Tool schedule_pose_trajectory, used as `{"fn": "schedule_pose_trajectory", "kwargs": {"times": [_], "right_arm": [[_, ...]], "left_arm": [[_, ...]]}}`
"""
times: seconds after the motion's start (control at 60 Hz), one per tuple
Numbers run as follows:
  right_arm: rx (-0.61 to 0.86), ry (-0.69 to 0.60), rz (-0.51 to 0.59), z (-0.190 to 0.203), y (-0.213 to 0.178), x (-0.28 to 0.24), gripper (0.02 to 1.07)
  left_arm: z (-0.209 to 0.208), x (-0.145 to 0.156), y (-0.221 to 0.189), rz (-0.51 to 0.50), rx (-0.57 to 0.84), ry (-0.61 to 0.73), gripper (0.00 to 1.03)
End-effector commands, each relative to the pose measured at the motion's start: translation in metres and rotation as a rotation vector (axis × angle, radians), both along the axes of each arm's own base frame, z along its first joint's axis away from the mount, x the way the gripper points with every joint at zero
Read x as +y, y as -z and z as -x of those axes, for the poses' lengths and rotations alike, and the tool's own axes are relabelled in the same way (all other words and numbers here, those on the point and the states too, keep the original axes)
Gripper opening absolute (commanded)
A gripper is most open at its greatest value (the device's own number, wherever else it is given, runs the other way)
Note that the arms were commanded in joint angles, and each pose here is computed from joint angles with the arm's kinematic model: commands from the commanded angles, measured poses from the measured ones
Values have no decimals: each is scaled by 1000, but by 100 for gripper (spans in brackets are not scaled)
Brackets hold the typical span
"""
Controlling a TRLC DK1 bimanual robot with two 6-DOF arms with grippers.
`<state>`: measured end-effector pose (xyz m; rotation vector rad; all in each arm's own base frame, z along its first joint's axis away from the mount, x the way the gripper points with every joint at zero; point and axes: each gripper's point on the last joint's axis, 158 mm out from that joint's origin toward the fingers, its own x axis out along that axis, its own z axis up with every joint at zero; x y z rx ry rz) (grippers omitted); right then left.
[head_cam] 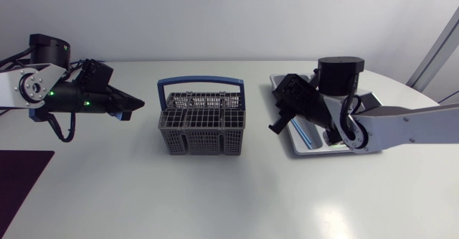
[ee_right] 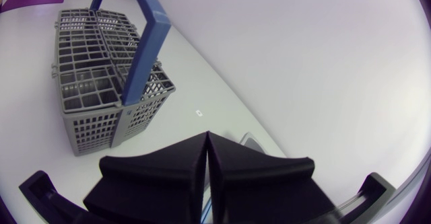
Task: Unload the cutlery basket into the drawer organizer.
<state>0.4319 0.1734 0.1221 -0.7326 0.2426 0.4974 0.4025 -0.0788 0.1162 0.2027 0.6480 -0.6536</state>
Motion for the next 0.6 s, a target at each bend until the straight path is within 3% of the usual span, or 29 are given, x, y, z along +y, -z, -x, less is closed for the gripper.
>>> {"fn": "schedule_pose_trajectory", "kwargs": {"times": [0.0, 0.067, 0.217, 0.283, 0.333, 0.433, 0.517, 0.583], "right_arm": [[-12, 3, -15, 14, -6, 3, 8], [-33, 22, -17, 18, -16, -1, 8], [-96, 102, -14, 24, -39, -18, 14], [-120, 129, -12, 30, -46, -27, 25], [-146, 155, -12, 37, -54, -35, 29], [-184, 191, -15, 51, -65, -49, 53], [-224, 220, -15, 63, -76, -62, 59], [-239, 236, -16, 73, -82, -70, 81]], "left_arm": [[10, 2, -6, 22, -9, -19, 16], [14, 6, -11, 23, -23, -33, 17], [21, 15, -27, 33, -86, -71, 45], [25, 18, -34, 42, -118, -90, 59], [28, 21, -42, 46, -153, -109, 63], [35, 25, -64, 60, -237, -154, 75], [45, 26, -78, 67, -292, -172, 80], [52, 26, -89, 72, -328, -187, 89]]}}
